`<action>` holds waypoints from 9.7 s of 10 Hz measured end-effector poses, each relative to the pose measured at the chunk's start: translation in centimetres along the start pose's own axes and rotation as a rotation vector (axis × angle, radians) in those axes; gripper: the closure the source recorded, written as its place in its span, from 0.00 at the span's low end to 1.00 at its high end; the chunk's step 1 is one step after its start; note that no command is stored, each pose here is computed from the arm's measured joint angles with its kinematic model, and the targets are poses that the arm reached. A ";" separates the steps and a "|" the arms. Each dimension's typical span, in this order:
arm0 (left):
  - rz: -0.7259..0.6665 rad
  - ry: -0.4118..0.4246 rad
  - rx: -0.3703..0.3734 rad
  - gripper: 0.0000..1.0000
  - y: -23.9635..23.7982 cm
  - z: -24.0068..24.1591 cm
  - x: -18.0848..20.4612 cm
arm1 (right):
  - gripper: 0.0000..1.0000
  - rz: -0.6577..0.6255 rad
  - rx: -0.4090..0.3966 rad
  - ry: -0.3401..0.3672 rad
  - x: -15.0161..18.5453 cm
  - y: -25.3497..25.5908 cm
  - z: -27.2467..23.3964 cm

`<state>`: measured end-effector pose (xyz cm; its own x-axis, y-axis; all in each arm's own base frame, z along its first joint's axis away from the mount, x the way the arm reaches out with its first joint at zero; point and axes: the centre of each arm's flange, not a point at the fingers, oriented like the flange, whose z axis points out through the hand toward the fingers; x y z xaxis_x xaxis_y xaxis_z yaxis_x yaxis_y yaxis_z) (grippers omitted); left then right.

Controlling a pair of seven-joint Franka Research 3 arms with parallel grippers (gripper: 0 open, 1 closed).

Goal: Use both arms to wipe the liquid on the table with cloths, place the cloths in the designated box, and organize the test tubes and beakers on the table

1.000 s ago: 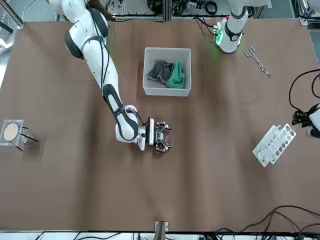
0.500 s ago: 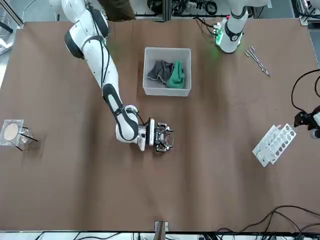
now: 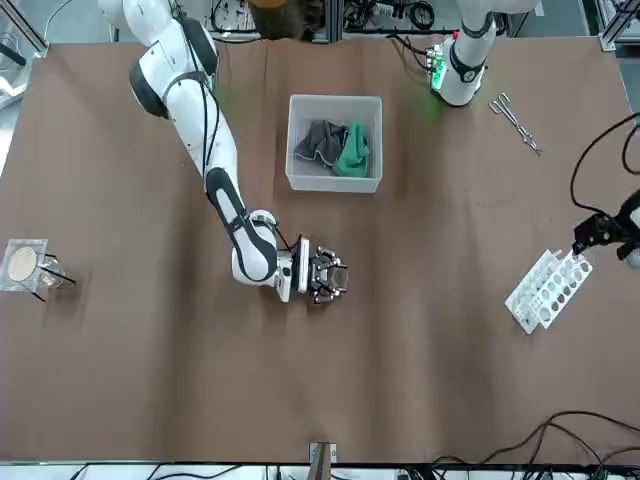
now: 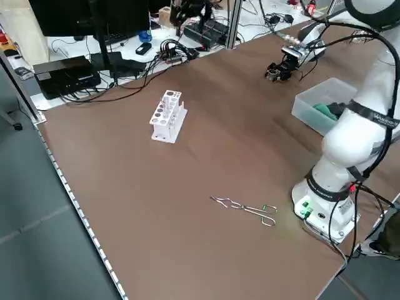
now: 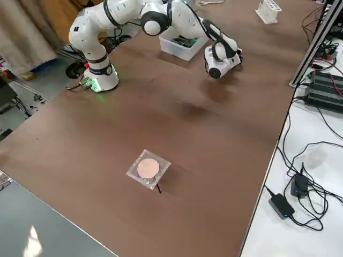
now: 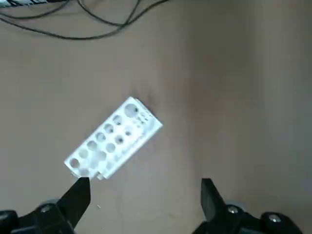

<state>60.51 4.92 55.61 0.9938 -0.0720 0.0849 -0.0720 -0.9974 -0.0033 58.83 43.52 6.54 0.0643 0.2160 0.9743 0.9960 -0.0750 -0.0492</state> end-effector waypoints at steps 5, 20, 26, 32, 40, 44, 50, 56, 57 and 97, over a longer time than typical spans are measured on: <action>-0.038 -0.060 -0.041 0.00 4.5 -7.5 -4.8 | 0.49 0.000 -0.032 0.013 1.3 1.7 -0.9; -0.051 -0.044 -0.034 0.01 5.3 -7.7 -2.5 | 0.50 -0.009 -0.191 -0.050 9.5 12.4 -32.7; -0.051 -0.041 -0.033 0.01 5.3 -7.9 -2.5 | 0.50 0.167 -0.126 -0.144 13.6 11.9 -57.8; -0.050 -0.041 -0.033 0.01 5.3 -7.9 -2.5 | 0.50 0.190 -0.237 -0.167 12.1 7.3 -76.3; -0.050 -0.041 -0.033 0.01 5.3 -8.0 -2.5 | 0.50 0.226 -0.327 -0.173 7.6 2.6 -88.8; -0.050 -0.041 -0.033 0.01 5.4 -7.9 -2.5 | 0.50 0.171 -0.308 -0.175 5.0 0.2 -91.9; -0.051 -0.042 -0.033 0.01 5.3 -7.9 -2.5 | 0.50 0.146 -0.303 -0.145 0.1 0.0 -92.4; -0.053 -0.043 -0.033 0.01 5.1 -7.9 -2.5 | 0.50 0.148 -0.334 -0.120 -2.1 -2.7 -95.0; -0.053 -0.043 -0.033 0.01 5.1 -7.9 -2.5 | 0.50 0.150 -0.335 -0.117 -2.6 -2.8 -95.0; -0.081 -0.024 -0.032 0.04 4.1 -9.1 -3.1 | 0.00 0.399 -0.325 -0.612 27.6 16.3 -67.7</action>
<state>56.34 1.07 64.43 0.9982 0.0082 0.0598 0.0062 -0.9994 0.0343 72.66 -17.67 47.54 0.5285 0.6022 0.5984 0.8288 -0.5187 -0.2099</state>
